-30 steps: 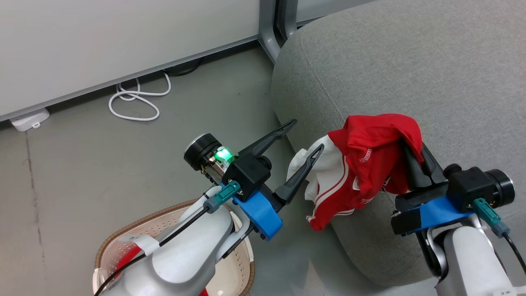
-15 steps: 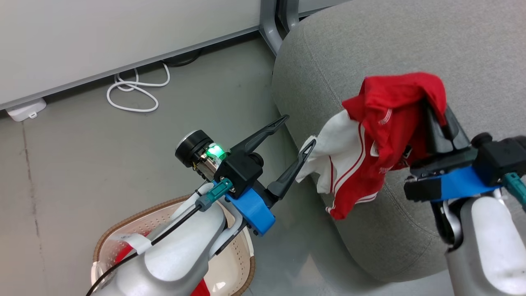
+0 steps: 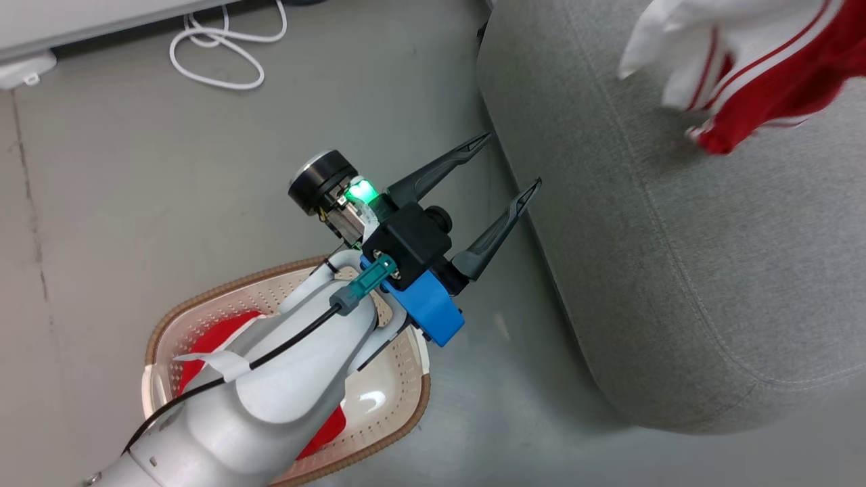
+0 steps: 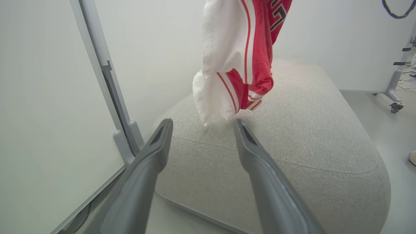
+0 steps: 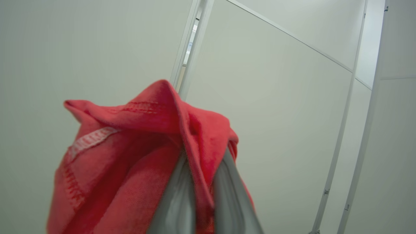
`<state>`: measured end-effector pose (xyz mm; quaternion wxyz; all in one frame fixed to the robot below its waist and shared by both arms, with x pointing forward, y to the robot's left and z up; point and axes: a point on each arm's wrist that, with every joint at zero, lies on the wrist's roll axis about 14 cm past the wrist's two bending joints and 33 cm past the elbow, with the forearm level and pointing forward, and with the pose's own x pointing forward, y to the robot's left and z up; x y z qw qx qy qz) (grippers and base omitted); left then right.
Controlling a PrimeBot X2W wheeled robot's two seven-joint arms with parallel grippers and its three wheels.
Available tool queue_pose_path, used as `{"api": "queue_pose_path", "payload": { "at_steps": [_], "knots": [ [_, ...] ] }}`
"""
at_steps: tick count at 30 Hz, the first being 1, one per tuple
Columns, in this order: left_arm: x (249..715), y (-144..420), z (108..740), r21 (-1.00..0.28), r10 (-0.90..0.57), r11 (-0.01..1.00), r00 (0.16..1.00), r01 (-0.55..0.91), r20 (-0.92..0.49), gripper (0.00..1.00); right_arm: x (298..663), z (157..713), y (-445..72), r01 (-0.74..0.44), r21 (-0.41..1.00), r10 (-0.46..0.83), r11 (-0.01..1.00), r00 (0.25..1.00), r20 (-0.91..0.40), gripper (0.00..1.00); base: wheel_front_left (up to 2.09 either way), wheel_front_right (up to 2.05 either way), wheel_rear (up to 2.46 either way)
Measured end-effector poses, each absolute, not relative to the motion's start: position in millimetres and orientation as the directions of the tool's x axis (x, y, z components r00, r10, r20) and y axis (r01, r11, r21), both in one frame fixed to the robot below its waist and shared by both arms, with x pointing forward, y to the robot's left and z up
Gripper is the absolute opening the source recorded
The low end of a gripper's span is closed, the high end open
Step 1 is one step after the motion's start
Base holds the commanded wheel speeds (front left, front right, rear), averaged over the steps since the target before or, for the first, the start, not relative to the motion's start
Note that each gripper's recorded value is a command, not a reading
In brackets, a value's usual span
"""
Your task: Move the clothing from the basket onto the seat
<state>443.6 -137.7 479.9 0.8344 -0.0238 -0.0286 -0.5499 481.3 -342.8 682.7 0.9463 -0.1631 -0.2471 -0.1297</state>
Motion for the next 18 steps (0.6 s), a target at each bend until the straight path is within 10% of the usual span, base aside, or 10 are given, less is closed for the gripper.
{"api": "queue_pose_path", "payload": {
  "at_steps": [18],
  "knots": [
    [481, -129, 387, -0.097, -0.916, 0.4, 0.401, 0.911, -0.011, 1.0, 563, 639, -445, 0.455, -0.384, -0.298, 0.804, 0.866, 0.402, 0.0, 0.0, 0.0, 0.0]
  ]
}}
